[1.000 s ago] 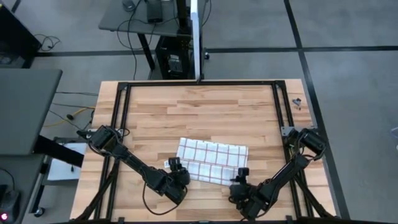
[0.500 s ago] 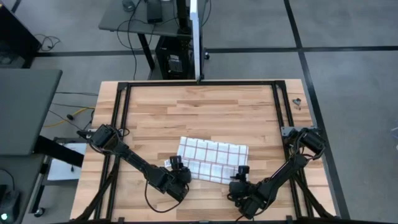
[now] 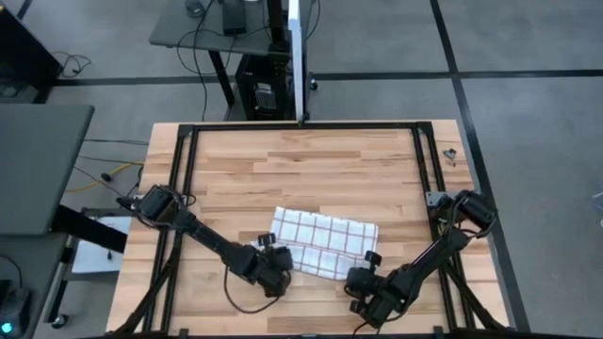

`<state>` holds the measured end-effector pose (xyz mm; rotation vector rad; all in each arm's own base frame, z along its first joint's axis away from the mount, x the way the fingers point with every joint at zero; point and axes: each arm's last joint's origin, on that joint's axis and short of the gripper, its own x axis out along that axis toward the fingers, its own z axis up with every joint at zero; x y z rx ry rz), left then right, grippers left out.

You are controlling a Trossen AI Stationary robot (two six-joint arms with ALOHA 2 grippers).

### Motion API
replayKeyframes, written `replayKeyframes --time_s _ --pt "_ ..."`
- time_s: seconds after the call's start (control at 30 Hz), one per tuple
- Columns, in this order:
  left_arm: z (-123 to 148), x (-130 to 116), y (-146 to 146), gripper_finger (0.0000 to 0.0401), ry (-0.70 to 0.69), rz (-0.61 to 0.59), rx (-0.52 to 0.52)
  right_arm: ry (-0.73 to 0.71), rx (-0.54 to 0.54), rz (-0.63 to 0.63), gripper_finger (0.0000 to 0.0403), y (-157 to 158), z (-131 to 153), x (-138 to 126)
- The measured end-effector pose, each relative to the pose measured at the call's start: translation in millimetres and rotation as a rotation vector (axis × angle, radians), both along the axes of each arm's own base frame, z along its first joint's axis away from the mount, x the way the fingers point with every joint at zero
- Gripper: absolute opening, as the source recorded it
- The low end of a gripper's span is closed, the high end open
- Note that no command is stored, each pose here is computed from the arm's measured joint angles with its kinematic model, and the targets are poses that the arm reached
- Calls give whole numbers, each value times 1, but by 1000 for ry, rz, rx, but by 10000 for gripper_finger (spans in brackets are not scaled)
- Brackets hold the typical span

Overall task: Roll towel
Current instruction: Roll the white towel

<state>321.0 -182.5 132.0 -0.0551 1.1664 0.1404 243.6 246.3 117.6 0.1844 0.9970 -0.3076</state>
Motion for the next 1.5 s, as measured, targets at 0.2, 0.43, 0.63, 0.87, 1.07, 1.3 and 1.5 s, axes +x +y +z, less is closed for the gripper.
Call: replayKeyframes --time_s 0.2,0.43,0.63,0.87,1.07,1.3,1.5 --pt "15 1 -7 2 110 -104 -398 -8 270 74 3 6 23 -1" --pt "45 -2 -5 1 73 -128 -521 -59 586 192 2 13 37 1" --pt "63 1 16 0 109 -175 -651 -99 747 200 1 -4 52 -2" --pt "52 16 49 0 105 -209 -616 -160 859 136 0 -46 48 -16" --pt "43 27 80 0 94 -178 -569 -126 838 75 0 -69 27 -23" --pt "22 34 92 0 124 -160 -511 -87 809 34 0 -78 11 -25" --pt "11 35 88 4 146 -138 -486 -64 781 11 1 -82 5 -24"
